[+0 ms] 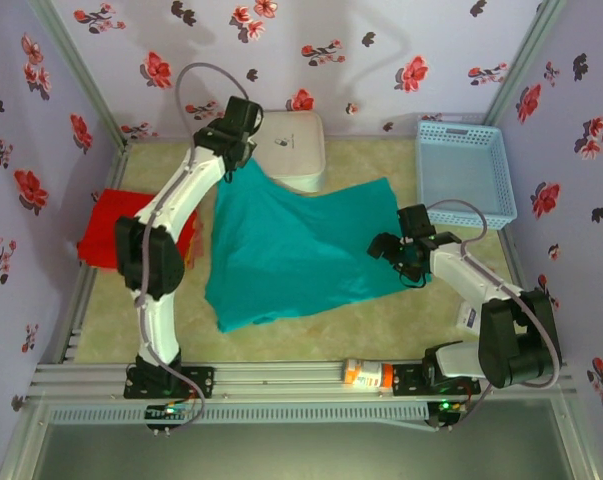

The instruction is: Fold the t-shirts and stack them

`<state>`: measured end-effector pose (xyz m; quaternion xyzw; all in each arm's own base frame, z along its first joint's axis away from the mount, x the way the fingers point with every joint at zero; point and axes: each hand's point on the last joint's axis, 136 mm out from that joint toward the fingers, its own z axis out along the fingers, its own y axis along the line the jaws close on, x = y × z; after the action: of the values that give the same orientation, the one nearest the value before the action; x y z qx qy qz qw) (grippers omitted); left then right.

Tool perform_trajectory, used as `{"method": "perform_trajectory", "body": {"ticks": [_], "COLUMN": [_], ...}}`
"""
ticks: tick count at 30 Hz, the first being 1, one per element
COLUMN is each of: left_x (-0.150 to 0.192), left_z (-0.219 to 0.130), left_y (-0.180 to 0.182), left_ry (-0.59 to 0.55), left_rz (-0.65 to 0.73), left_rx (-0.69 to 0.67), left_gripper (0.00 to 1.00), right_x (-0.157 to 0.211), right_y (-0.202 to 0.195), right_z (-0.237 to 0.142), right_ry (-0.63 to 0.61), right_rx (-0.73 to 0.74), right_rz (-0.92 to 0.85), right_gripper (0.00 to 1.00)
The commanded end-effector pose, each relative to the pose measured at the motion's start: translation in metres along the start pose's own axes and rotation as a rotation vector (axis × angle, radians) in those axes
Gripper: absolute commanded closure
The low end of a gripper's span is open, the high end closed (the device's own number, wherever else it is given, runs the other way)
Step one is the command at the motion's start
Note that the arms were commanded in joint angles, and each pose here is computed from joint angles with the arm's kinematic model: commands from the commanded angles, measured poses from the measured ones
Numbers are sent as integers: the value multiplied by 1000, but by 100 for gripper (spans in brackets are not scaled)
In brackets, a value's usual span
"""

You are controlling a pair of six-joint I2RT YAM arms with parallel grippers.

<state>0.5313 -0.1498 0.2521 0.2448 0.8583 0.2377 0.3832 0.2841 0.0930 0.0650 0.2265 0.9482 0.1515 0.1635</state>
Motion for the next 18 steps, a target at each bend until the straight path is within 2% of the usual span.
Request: {"method": "perform_trajectory", "body": {"ticks": [1,4,6,7,8,9,10,13,18], "left_x": [-30,-37,-28,-21,-13,-8,0,22,74], "left_z": [19,43,59,62,64,62,60,47,5], "left_y": [19,18,13,11,8,7,6,9,18], "left_ry": [-37,-14,33,52,74,88,105,157,316], "left_rz": [74,101,119,111,96,75,51,-7,-136], "left_rx": [-93,-138,-152,-155,-154,-148,-141,-129,-104], "left_gripper": [100,100,91,69,32,13,7,0,0], "right_x": [0,1,2,3,4,5,7,12,18], "right_y": [-5,-8,-13,-17,-20,-24,-28,-34,-47], "right_z": [-6,-9,-11,-12,-13,-13,-14,-16,-20], "right_ry": [1,2,0,-1,-4,-4,-3,1,-7], "right_rx": [11,13,20,22,22,27,29,31,64], "right_rz": [-10,-8,1,8,16,24,30,36,45], "right_gripper": [12,12,12,12,11,11,11,11,11]}}
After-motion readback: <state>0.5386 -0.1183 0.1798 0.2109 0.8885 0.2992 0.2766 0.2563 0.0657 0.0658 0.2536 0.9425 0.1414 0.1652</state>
